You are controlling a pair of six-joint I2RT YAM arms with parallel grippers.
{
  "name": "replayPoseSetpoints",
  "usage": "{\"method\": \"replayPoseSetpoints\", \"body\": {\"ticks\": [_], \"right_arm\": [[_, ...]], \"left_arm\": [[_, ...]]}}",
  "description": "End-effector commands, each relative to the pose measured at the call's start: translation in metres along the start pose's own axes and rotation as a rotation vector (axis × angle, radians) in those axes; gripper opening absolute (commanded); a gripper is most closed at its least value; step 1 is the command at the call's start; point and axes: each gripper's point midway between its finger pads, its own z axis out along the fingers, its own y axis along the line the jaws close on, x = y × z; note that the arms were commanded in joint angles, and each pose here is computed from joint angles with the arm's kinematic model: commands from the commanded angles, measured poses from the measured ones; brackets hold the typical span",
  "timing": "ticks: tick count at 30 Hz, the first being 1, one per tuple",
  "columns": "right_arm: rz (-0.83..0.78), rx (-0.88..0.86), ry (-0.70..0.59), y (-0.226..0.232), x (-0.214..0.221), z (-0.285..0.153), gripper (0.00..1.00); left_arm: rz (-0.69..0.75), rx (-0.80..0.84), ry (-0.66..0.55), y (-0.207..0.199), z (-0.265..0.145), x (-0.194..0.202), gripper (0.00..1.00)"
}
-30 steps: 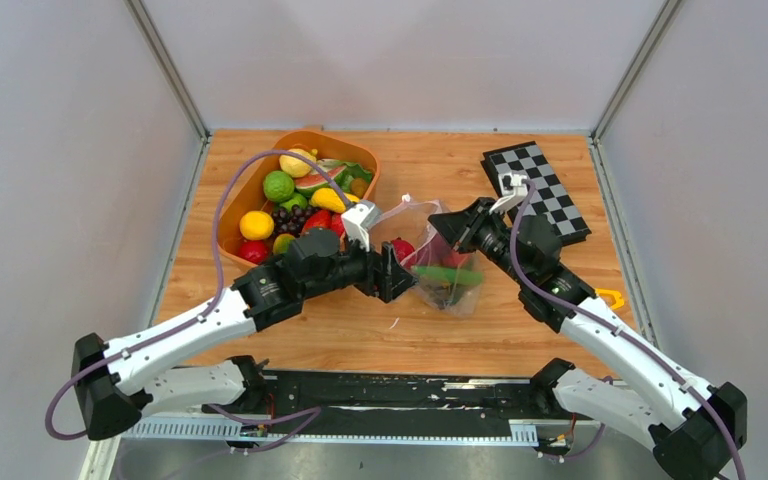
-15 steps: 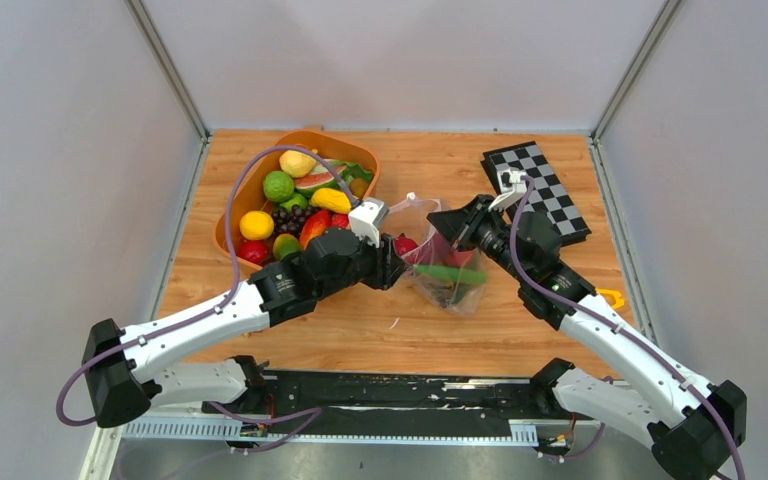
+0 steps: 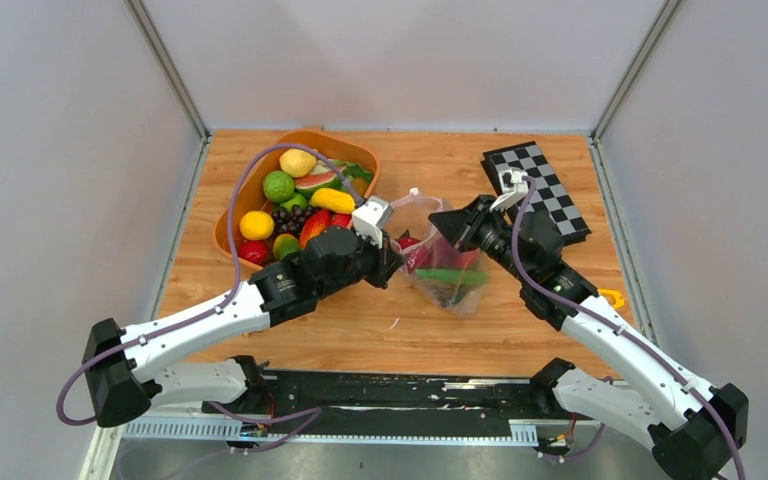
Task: Place the food in the zip-top bag and seal the zipper
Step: Adjust the zipper food storage bag at the center of the board.
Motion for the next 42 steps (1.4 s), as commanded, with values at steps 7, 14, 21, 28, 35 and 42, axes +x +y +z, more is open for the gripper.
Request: {"method": "replayPoseSetpoints", "body": {"ticks": [7,14,21,28,35,42], "right_arm": [[-0.266,-0.065,-0.061,0.028,-0.058,-0.018,0.43],[-0.476,-0.109,-0.149,0.046,-0.104,-0.044,0.60],[-0.565,0.009,-0.204,0.002,-0.112,-0.055,0.59],[-0.454,-0.091,-0.175,-0.032,-0.075,-0.052,0.53],[-0.573,-0.402,-0.057,-0.013,-0.021,-0.052,0.57],[-0.687,-0.703,0.133,0.009,0.021,-0.073,0.57]], "left_arm": [[0.365,0.091,-0.108,-0.026,-0.047,-0.084,0.00],[0.539,0.147,-0.043,-0.029,-0.055,-0.087,0.00],[0.677,0.214,-0.027,-0.032,-0.078,-0.087,0.00],[0.774,0.259,-0.014,-0.030,-0.106,-0.083,0.00],[0.879,0.414,0.000,-0.039,-0.138,-0.058,0.00],[0.910,0.426,-0.024,-0.038,-0.152,-0.056,0.00]]}}
